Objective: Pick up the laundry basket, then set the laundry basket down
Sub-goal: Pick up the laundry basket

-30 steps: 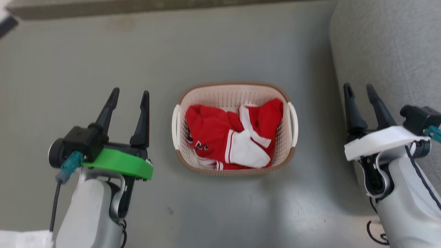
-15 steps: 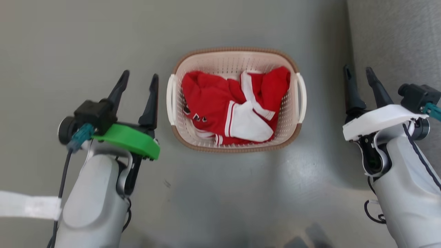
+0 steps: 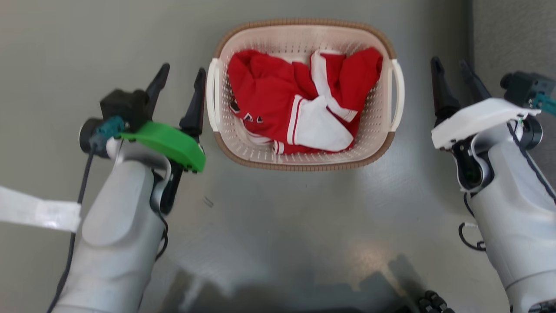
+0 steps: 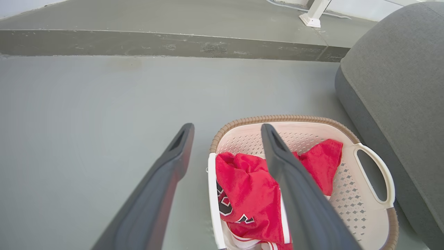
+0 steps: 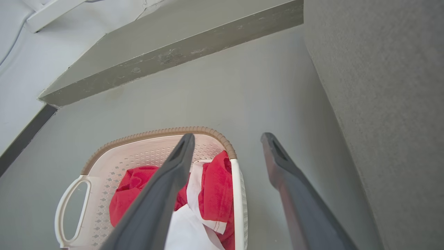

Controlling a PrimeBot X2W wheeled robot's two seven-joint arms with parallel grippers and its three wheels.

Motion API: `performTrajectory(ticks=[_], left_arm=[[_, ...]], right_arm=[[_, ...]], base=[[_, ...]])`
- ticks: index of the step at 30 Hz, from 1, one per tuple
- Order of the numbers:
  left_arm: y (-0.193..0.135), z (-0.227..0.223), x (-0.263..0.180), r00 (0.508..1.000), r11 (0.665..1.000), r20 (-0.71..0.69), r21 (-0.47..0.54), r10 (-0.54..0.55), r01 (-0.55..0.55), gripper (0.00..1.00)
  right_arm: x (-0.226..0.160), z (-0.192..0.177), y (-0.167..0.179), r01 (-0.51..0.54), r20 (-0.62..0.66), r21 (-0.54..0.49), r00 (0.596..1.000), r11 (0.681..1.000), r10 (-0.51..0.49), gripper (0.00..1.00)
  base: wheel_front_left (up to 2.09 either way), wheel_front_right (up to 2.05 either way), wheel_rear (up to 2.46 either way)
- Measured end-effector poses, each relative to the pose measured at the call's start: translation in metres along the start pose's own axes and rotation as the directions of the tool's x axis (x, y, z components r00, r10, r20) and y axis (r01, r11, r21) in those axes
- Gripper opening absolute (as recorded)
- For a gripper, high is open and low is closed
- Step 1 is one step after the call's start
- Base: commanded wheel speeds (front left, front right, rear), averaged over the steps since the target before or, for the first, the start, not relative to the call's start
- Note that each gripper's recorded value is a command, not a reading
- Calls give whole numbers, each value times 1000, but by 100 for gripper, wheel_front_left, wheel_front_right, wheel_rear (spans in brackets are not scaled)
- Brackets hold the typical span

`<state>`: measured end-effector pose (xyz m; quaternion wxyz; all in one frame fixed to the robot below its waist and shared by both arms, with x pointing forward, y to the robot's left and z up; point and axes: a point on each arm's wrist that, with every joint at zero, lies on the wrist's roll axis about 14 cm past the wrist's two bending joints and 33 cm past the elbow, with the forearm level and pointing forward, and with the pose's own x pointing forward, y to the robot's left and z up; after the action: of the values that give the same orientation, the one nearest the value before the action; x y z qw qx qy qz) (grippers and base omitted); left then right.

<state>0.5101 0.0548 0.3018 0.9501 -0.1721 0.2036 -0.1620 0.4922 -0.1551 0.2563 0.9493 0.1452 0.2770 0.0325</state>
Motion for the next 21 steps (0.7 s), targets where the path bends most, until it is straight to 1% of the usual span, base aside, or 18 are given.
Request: performTrajectory(ticks=[6,15,21], left_arm=[[11,-18,19,999,1000,-51,-5,8,-8,100],[15,-49,41,991,1000,-136,-15,-16,14,100],[21,-80,46,976,999,-216,-38,-15,7,100]], right_arm=[[18,-23,-6,9,-69,2,998,1000,-9,100],[38,-57,-13,22,-170,4,985,1000,-21,100],[49,-85,-3,1,-236,30,972,1000,6,100]], base=[[0,0,0],[0,0,0],[0,0,0]])
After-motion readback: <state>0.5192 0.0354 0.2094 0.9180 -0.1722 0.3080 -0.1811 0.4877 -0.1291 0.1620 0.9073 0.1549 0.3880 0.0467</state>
